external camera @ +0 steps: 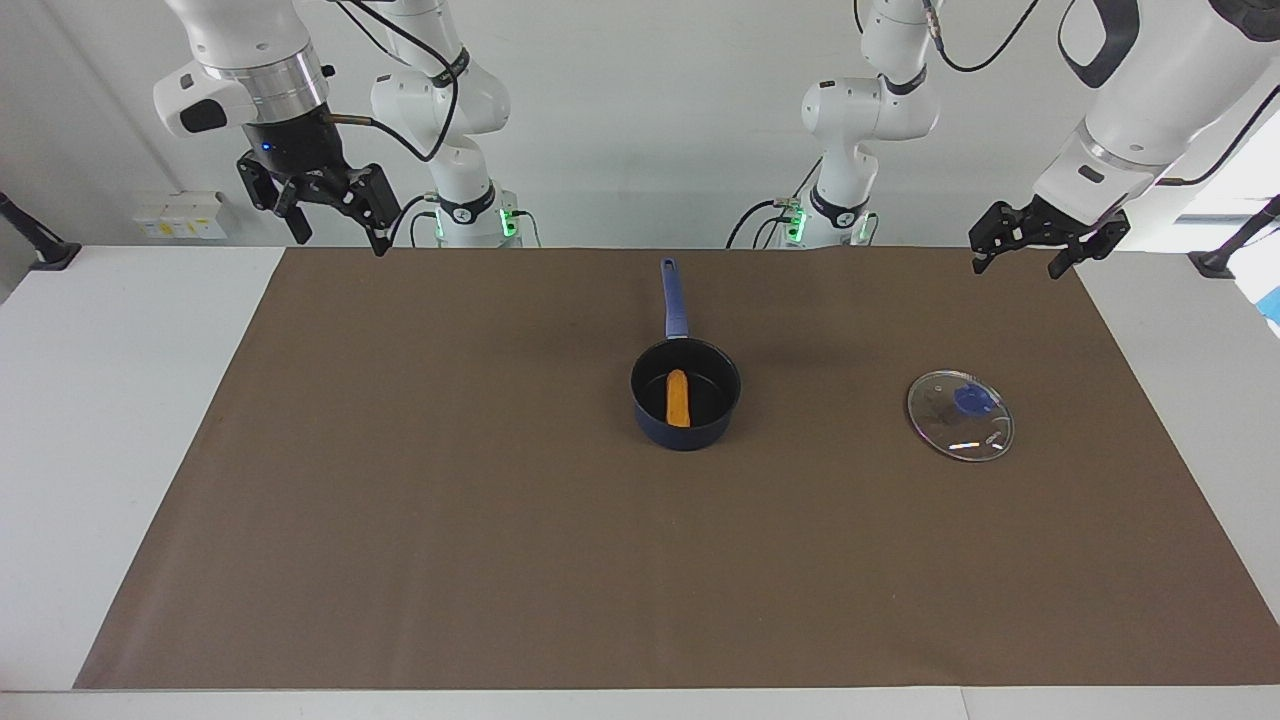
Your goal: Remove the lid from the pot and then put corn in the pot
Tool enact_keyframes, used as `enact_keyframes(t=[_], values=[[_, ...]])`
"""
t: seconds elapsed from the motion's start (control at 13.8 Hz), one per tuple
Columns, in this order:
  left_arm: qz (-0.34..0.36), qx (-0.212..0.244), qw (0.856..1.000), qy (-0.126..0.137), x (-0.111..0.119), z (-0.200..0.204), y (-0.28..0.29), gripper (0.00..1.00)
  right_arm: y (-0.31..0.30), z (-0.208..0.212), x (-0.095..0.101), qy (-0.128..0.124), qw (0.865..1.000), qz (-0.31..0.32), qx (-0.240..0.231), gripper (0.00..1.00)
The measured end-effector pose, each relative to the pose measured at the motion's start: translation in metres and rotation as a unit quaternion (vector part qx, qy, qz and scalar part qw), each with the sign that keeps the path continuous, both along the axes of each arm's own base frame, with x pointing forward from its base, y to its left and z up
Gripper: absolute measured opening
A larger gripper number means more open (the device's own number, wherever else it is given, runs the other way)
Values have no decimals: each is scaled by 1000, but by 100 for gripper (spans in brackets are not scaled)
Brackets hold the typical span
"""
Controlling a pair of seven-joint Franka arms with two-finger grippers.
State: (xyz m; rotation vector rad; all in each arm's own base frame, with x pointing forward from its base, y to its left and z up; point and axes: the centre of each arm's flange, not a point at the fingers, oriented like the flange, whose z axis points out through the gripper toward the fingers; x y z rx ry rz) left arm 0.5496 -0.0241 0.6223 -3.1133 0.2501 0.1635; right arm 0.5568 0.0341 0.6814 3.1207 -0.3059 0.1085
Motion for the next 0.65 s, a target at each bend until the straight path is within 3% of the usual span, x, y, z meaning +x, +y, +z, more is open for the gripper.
enact_keyframes(t=[0.65], values=[[0,0,1000,0,0,0,0,100,3,-5,-4,8,1000,11,-1,100]])
